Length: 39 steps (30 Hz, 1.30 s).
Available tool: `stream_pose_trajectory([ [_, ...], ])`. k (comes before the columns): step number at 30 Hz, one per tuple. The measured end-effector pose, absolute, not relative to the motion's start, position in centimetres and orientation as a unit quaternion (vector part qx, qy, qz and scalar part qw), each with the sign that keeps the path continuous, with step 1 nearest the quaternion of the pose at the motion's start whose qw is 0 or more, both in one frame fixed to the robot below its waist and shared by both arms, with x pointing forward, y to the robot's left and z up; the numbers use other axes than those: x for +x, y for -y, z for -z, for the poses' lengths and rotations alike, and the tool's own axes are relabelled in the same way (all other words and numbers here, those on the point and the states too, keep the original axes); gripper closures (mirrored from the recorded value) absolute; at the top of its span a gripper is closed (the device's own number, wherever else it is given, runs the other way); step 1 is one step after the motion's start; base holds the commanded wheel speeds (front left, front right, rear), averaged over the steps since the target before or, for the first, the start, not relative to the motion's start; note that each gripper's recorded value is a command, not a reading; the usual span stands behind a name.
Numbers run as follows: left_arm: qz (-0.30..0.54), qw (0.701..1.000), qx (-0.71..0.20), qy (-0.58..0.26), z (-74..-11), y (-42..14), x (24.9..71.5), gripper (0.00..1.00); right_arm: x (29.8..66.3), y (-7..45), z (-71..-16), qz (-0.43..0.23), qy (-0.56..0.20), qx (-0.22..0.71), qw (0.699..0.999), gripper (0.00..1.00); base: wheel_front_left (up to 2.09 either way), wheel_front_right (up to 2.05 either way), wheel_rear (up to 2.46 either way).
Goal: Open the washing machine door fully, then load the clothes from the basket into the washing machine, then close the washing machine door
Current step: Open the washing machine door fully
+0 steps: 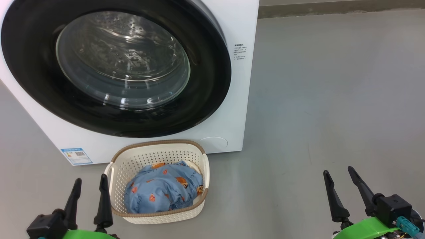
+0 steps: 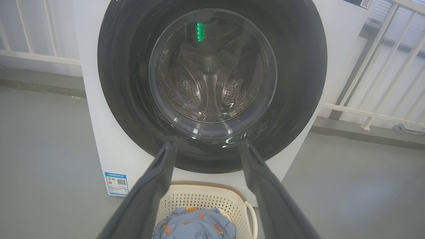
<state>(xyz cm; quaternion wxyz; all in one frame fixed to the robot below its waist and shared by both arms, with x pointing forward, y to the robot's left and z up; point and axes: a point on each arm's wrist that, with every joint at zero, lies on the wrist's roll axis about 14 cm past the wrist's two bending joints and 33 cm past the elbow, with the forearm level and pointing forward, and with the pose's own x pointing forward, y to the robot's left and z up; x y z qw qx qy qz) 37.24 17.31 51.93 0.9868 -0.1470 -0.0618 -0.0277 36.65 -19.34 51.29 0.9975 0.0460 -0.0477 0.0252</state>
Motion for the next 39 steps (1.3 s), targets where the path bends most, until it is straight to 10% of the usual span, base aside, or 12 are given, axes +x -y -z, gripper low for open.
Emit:
stream_pose_trajectory([
  [14, 0.027, 0.987, -0.147, 0.063, -52.01, -17.40, 37.18, 0.00, 36.66, 19.24, -51.40, -0.027, 0.049, 0.046, 0.997, 0.00, 0.00, 0.00, 0.00],
  [15, 0.027, 0.987, -0.147, 0.063, -52.02, -17.40, 37.17, 0.00, 36.65, 19.23, -51.41, -0.027, 0.049, 0.046, 0.997, 0.09, 0.00, 0.00, 0.00],
  [17, 0.027, 0.987, -0.147, 0.063, -52.01, -17.38, 37.17, 0.00, 36.66, 19.18, -51.43, -0.027, 0.050, 0.047, 0.997, 0.93, 0.00, 0.00, 0.00],
  [18, 0.027, 0.987, -0.147, 0.063, -52.01, -17.36, 37.17, 0.00, 36.67, 19.16, -51.43, -0.027, 0.050, 0.048, 0.997, 1.00, 0.00, 0.00, 0.00],
  [39, 0.029, 0.987, -0.147, 0.066, -52.23, -17.28, 37.16, 0.00, 36.48, 18.66, -51.36, -0.035, 0.048, 0.054, 0.997, 1.00, 0.00, 0.00, 0.00],
])
